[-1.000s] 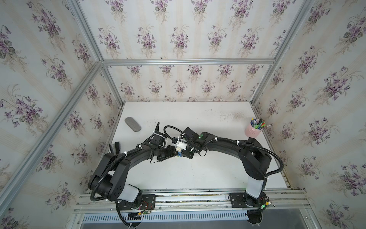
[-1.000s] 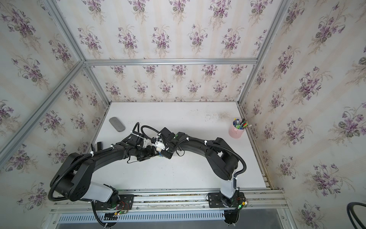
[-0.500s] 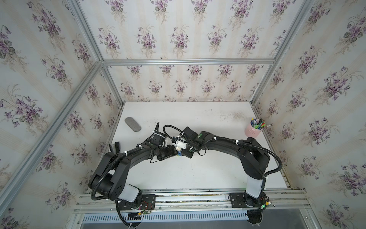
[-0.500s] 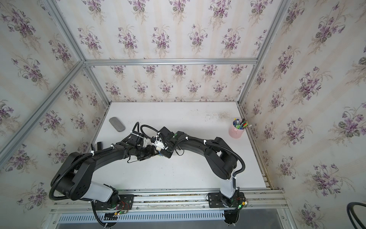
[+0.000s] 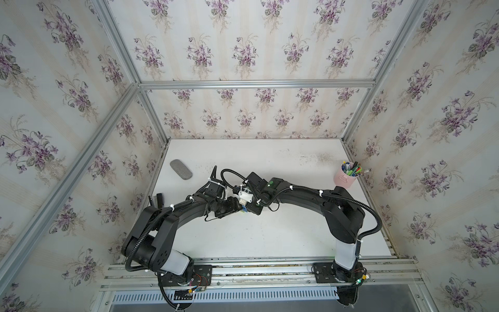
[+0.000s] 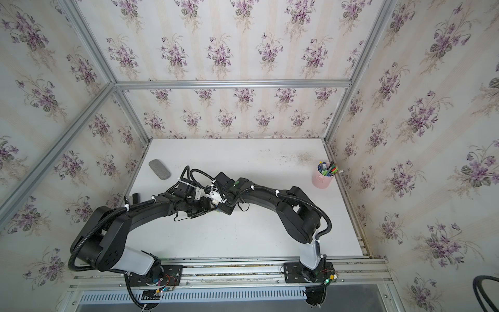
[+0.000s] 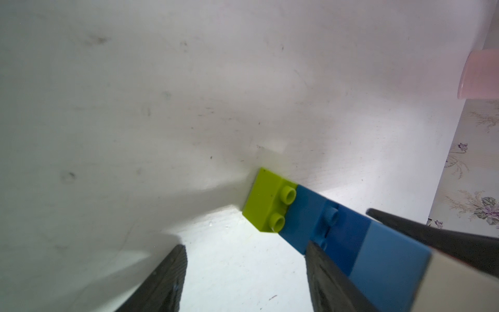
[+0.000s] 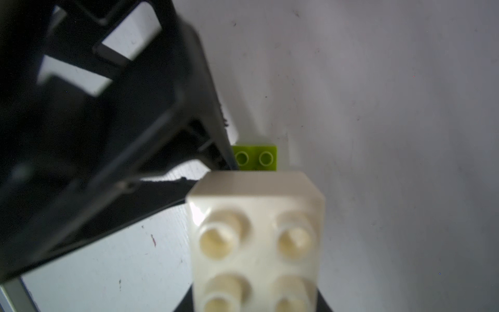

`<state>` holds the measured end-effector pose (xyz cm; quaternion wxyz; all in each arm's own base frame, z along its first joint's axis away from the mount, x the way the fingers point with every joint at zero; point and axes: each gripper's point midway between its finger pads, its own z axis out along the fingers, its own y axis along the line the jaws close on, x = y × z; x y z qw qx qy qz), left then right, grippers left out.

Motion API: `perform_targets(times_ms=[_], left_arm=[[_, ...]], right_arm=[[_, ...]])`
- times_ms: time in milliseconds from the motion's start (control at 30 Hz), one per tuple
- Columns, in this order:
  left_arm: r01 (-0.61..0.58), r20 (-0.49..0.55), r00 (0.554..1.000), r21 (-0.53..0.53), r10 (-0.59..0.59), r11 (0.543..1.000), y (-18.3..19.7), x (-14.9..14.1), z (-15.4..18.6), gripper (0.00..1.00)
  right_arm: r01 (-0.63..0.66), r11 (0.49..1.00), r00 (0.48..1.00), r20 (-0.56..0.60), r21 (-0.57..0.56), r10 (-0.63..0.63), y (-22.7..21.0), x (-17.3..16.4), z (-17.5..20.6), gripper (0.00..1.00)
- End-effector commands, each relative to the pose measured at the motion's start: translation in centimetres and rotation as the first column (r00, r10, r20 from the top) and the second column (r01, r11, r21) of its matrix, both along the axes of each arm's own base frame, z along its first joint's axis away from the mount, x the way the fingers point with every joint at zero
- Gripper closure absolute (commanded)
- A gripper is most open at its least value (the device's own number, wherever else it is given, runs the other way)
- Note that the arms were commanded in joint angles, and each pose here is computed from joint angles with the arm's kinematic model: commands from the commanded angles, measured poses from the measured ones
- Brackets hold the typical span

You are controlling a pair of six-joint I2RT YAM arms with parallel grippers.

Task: Assemble the letter y with lego
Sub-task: Assemble the lego brick with the lego brick.

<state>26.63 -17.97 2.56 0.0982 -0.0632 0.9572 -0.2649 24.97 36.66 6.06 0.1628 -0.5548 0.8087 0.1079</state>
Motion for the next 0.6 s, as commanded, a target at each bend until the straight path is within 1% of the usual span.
perform_targets(times_ms=[0,567], left_arm=[[-0.009,-0.106,0.994,0.156,0.026,0.988,2.76,-2.52,-2.58,0.31],[-0.007,-0.118,0.993,0.157,0.025,0.988,2.79,-2.61,-2.81,0.34]], right_arm=[[-0.013,1.0,1.0,-0.017,-0.001,0.013,0.48,-0.28,-0.52,0.73],[-0.011,0.999,0.999,-0.041,-0.037,0.01,0.74,-0.26,-1.19,0.76]])
